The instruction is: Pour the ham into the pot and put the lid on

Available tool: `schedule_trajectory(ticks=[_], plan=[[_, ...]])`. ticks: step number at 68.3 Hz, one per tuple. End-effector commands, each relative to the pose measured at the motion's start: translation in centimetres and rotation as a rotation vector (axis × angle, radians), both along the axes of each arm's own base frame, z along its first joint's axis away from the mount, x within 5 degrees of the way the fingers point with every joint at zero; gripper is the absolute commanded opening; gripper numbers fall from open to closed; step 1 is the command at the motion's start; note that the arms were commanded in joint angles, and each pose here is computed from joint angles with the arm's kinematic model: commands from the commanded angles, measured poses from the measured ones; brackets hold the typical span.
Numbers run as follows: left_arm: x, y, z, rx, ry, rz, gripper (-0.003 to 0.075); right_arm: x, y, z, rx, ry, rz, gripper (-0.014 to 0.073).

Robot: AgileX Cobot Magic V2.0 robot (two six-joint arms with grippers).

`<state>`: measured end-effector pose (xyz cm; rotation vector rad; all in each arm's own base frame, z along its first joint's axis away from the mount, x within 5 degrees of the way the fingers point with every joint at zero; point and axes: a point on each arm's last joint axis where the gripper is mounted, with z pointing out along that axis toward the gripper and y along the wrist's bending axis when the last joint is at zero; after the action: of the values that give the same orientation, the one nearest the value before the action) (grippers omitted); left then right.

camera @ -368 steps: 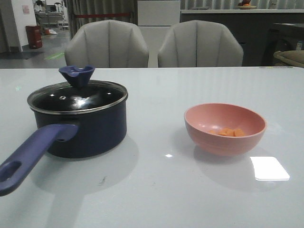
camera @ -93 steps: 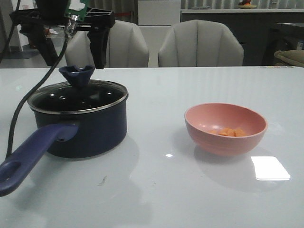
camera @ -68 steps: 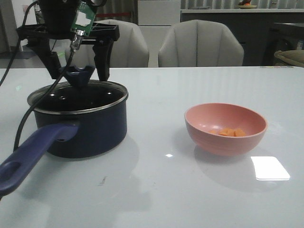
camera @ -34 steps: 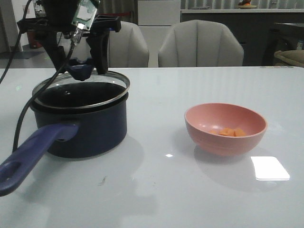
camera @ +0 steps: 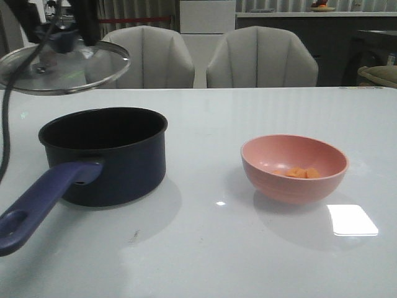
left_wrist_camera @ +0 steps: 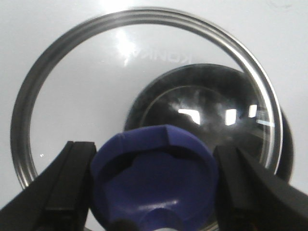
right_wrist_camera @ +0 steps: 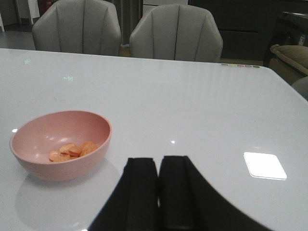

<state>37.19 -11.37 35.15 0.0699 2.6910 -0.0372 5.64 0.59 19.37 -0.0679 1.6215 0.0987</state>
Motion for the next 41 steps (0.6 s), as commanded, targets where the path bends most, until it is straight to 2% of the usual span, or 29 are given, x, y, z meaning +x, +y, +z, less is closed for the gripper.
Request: schedule_trajectory(ticks=[1,10,18,25,41], plan=[[-1.1,3.9,3.2,0.002,-0.108,0.073,0.0215,-0.2,0.0,1.0,-0.003,-0.108,-0.004,0.0150],[-1.0,8.8,1.1,0.020,-0.032,0.182,0.0203,-0.2,0.0,1.0,-0.003,-0.108,-0.004,0.0150],[-0.9,12.1,-1.6,-0.022,0.015,0.222,0.0203,-0.2,0.0,1.0,-0.003,-0.108,-0.004,0.0150],[-0.9,13.5,-3.9,-0.064,0.031,0.208,0.0203,-0.2,0.0,1.0,-0.003,-0.108,-0.004,0.0150],[-1.1,14.6,-8.6,-0.062,0.021,0.243,0.0203,-0.2,0.0,1.0,-0.003,-0.108,-0.004,0.0150]])
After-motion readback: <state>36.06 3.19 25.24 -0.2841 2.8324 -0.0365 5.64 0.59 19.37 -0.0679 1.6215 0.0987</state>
